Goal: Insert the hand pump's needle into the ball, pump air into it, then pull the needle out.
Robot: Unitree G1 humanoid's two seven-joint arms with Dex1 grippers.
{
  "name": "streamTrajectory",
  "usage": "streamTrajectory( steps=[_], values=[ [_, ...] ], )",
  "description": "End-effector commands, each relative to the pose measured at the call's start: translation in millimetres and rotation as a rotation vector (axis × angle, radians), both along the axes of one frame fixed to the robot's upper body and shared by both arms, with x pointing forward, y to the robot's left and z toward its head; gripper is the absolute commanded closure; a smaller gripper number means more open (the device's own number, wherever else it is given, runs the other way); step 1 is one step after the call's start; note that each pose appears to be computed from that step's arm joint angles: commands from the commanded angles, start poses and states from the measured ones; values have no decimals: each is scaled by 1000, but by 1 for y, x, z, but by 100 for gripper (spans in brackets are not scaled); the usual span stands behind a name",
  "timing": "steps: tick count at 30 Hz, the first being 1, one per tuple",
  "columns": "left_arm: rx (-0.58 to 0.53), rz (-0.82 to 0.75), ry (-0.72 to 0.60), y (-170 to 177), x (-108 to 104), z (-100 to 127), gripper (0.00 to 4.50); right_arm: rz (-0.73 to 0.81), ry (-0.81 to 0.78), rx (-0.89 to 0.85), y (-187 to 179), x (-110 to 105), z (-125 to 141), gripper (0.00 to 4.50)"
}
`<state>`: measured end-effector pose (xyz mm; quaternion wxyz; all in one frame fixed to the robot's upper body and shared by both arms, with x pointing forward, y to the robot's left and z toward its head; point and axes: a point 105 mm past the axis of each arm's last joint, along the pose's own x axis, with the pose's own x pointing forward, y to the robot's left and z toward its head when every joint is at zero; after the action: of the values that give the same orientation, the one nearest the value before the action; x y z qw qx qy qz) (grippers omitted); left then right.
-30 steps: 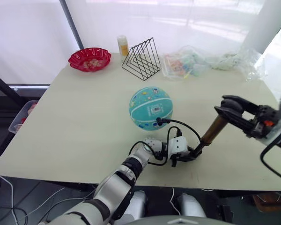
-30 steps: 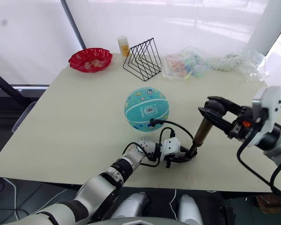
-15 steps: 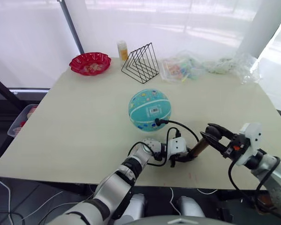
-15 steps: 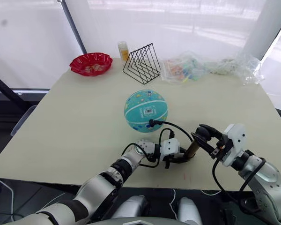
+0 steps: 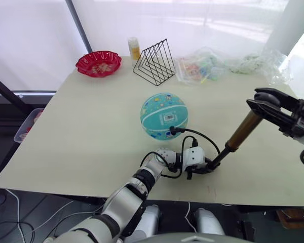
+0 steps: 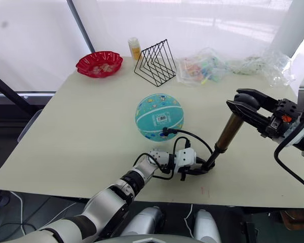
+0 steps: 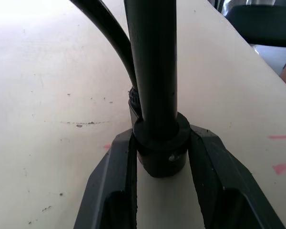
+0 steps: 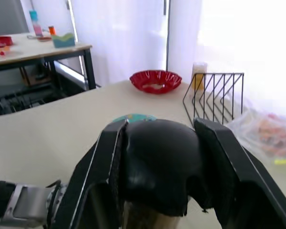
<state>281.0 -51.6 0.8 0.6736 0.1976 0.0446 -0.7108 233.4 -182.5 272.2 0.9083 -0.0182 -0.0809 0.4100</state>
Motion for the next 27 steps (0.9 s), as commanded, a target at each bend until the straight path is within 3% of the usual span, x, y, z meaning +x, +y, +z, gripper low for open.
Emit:
streamTrajectory(
  steps=[1,7,11,16,20,22,27],
  values=[
    [231,-19,142,32,-27,-59,346,-46,-178,36,-7,-13,33,284],
    [229,-17,143,31,-27,-58,346,-74,60,-94,-3,0,-48,284],
    [227,-11,140,30,-26,-57,346,-115,192,-117,-5,5,-119,284],
    [225,-5,140,30,-25,-57,346,-112,263,-156,1,-1,-171,285],
    [223,-3,141,29,-25,-57,346,-126,273,-184,1,0,-183,285],
    [224,-6,142,29,-25,-57,346,-110,242,-182,7,2,-174,285],
    [223,-7,145,30,-26,-58,346,-115,69,-111,-1,9,-107,285]
  ],
)
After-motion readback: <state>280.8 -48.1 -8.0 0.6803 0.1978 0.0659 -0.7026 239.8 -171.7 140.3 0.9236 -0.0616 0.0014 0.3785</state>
